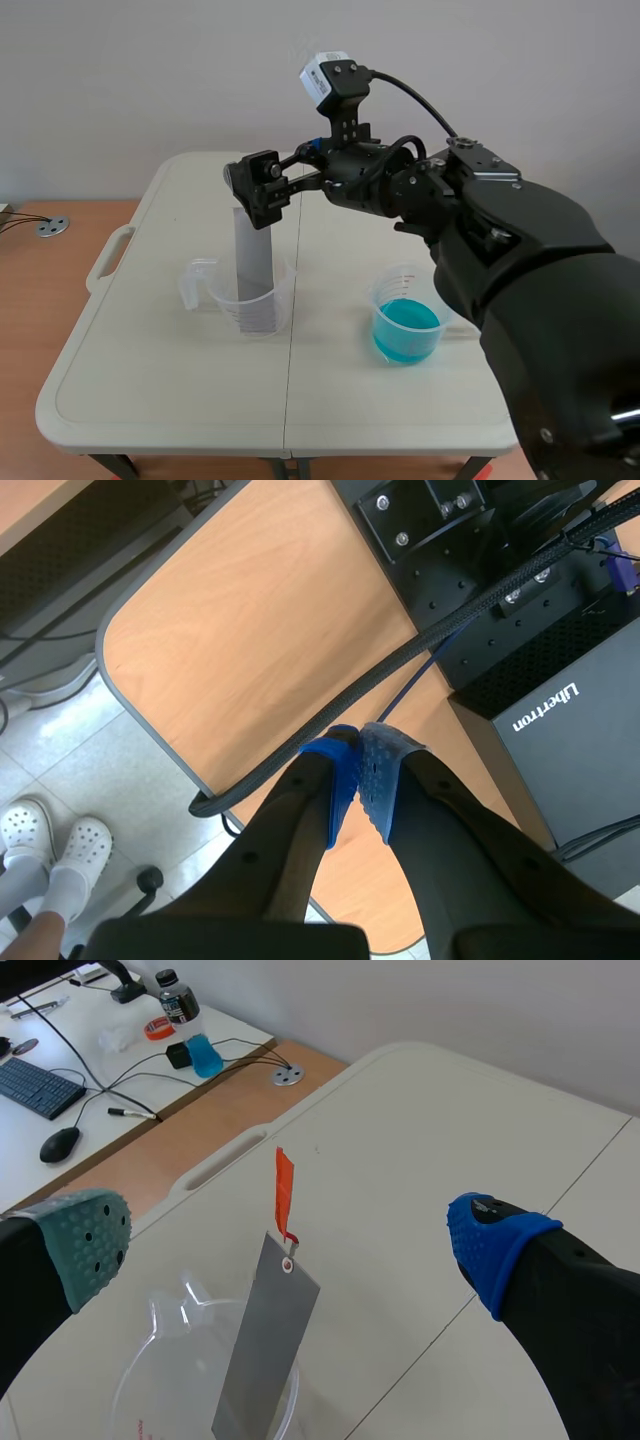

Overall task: Hold the metal plate by the orange handle, dip it into the blue solution, take it out and point at it, then put the plate back in the beaker on the left.
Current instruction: 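Lift the metal plate out of the left beaker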

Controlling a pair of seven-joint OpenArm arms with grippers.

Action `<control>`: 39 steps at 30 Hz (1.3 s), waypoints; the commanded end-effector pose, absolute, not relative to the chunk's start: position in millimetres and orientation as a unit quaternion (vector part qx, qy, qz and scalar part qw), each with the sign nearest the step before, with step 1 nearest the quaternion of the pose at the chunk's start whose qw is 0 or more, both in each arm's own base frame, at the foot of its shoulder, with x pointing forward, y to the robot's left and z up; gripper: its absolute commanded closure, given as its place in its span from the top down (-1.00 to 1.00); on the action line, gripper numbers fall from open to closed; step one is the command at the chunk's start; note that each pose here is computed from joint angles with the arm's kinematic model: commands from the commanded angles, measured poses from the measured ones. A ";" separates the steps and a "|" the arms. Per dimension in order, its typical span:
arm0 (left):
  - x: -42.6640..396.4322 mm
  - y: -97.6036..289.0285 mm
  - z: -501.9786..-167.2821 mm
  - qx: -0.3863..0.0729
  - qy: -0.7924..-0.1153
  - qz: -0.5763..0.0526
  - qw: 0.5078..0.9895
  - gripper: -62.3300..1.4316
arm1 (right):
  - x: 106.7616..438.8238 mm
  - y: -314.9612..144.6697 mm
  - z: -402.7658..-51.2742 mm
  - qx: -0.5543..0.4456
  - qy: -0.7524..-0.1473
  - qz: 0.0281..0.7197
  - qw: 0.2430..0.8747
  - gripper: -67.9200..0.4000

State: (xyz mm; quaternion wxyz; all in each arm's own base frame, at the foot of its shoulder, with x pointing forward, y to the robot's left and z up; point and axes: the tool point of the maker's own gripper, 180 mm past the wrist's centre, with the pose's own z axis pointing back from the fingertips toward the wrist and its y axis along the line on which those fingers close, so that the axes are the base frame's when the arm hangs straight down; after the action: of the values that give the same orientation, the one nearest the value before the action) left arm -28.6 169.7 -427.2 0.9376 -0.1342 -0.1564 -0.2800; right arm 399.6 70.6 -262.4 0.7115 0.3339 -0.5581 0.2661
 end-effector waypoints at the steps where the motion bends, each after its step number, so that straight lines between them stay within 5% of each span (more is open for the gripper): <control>1: -23.8 165.4 -423.5 -0.140 -0.165 -0.283 0.934 -0.90 | 408.6 78.1 -241.2 0.338 -0.577 0.270 0.692 0.95; 15: -23.8 165.3 -423.5 -0.141 -0.165 -0.283 0.934 -0.90 | 417.5 104.9 -260.7 0.358 -0.558 0.267 0.700 0.95; 39: -23.6 165.3 -423.4 -0.141 -0.166 -0.283 0.934 -0.90 | 405.8 126.0 -246.4 0.381 -0.565 0.312 0.662 0.95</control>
State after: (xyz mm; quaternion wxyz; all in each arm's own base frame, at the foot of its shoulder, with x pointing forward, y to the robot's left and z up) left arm -28.3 169.7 -427.1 0.9376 -0.1342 -0.1568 -0.2799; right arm 397.8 111.8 -280.7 0.6938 0.3661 -0.5356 0.3128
